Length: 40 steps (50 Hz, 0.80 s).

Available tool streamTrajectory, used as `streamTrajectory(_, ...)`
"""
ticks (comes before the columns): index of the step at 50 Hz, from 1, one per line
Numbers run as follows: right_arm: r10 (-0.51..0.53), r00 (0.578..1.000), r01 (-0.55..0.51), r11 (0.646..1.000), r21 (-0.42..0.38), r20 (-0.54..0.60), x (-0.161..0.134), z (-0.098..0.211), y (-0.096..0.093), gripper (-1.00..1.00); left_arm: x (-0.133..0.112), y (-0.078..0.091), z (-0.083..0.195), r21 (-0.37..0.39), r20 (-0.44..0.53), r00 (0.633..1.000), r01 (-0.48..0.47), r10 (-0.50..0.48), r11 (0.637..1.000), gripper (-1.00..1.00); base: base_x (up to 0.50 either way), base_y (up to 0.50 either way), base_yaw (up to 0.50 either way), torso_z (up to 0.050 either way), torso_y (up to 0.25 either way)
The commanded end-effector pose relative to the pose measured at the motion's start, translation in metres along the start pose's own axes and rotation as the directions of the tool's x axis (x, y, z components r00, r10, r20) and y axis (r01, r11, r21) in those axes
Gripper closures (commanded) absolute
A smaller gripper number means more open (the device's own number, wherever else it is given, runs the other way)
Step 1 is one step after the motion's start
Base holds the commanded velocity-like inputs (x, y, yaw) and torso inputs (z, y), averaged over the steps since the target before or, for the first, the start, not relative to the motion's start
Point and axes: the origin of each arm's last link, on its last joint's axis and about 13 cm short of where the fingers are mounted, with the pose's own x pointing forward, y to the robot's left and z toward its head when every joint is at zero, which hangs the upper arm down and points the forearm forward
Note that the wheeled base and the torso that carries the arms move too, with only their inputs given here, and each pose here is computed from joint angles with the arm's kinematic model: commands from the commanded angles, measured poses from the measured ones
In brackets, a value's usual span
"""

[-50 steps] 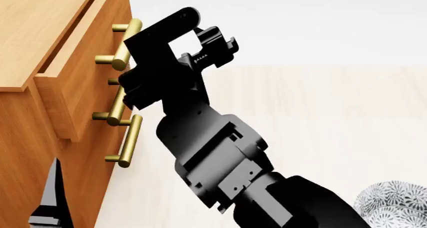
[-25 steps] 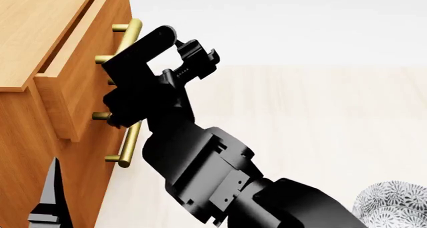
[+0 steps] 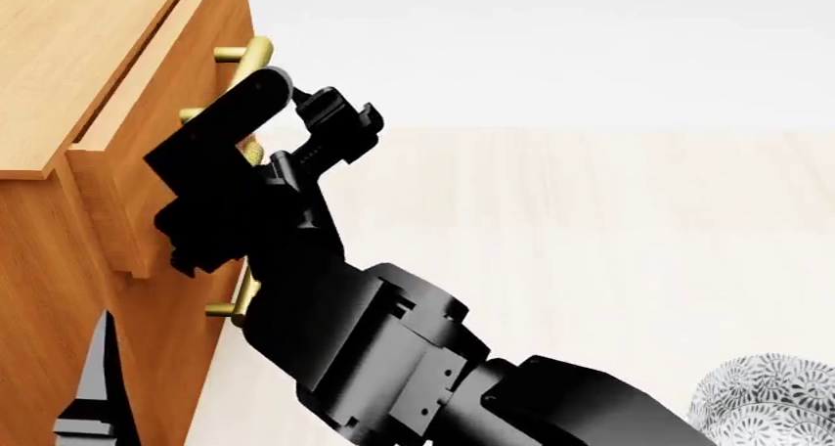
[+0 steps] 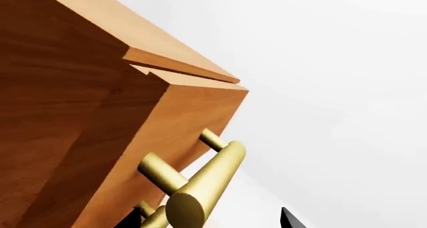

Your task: Close the top drawer of the cabinet and put the bowl on top of it.

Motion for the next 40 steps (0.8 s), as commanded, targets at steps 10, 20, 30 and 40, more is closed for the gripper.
streamTrajectory(10, 0.085, 0.994, -0.085, 0.996, 0.001, 0.062, -0.005, 0.008, 0.013, -1.00, 0.003, 0.002, -0.004, 0.005, -0.010, 1.000, -0.014, 0.014, 1.000, -1.00, 0.00, 0.00, 0.00, 0.000, 0.000)
streamTrajectory(20, 0.118, 0.989, -0.118, 0.993, -0.002, 0.094, -0.009, 0.013, 0.020, -1.00, 0.001, 0.004, -0.004, 0.008, -0.011, 1.000, -0.023, 0.024, 1.000, -1.00, 0.00, 0.00, 0.00, 0.000, 0.000)
streamTrajectory(30, 0.138, 0.984, -0.138, 0.990, -0.001, 0.110, -0.010, 0.014, 0.023, -1.00, 0.003, 0.008, -0.007, 0.006, -0.017, 0.999, -0.038, 0.039, 0.999, -1.00, 0.00, 0.00, 0.00, 0.000, 0.000)
streamTrajectory(40, 0.150, 0.980, -0.151, 0.988, 0.000, 0.134, -0.010, 0.016, 0.024, -1.00, 0.004, 0.011, -0.011, 0.009, -0.024, 0.998, -0.053, 0.053, 0.999, -1.00, 0.00, 0.00, 0.00, 0.000, 0.000)
